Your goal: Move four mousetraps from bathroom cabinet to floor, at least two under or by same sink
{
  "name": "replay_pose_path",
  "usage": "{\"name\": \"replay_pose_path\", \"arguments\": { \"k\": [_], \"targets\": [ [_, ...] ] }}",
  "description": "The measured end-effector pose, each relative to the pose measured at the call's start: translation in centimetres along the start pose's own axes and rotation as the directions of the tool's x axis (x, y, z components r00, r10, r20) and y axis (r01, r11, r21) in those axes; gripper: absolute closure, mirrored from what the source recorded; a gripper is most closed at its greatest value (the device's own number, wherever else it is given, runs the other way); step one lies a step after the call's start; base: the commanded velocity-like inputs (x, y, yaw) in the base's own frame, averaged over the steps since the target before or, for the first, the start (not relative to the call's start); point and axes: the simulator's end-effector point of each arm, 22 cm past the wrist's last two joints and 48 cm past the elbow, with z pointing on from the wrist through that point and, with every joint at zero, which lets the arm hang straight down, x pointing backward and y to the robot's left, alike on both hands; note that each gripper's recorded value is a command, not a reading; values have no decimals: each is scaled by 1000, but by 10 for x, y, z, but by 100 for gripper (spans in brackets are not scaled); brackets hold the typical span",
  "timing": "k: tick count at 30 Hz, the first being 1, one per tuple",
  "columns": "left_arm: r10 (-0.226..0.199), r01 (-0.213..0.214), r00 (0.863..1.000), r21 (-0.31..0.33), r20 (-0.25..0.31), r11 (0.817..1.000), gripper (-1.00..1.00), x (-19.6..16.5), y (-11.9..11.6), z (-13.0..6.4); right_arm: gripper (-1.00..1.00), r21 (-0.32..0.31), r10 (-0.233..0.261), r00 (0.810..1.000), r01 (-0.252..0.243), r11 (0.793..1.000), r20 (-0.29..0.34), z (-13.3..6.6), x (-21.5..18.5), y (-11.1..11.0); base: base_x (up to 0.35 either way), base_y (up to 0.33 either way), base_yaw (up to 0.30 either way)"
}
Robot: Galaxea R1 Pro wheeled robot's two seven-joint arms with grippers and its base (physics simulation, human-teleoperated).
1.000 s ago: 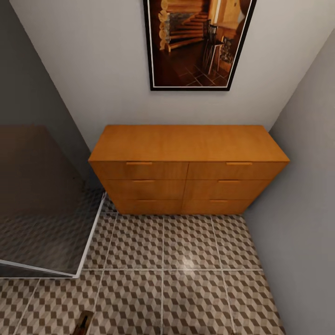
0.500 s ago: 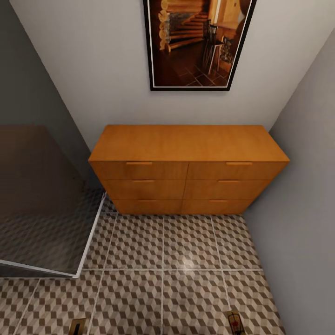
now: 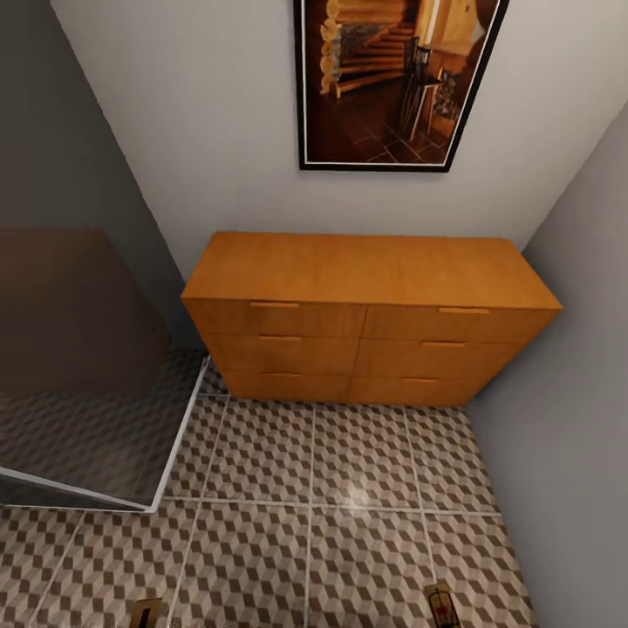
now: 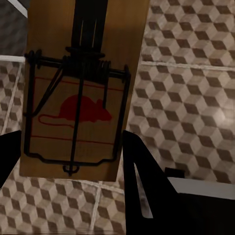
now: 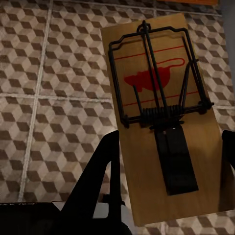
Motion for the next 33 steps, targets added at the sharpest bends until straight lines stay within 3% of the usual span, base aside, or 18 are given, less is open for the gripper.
{"name": "replay_pose_path", "arguments": {
  "k": [13,33],
  "targets": [
    [-1,1,1000,2,-3,1000,100,1,-2,-1,100,2,0,1000,0,1000,-3,0,1,-1,-35,0,285],
    [-5,5,1000,1,10,1000,100,-5,-2,0,100,2,1,1000,-1,1000,10,1,-4,0,-220,0,274]
  ]
}}
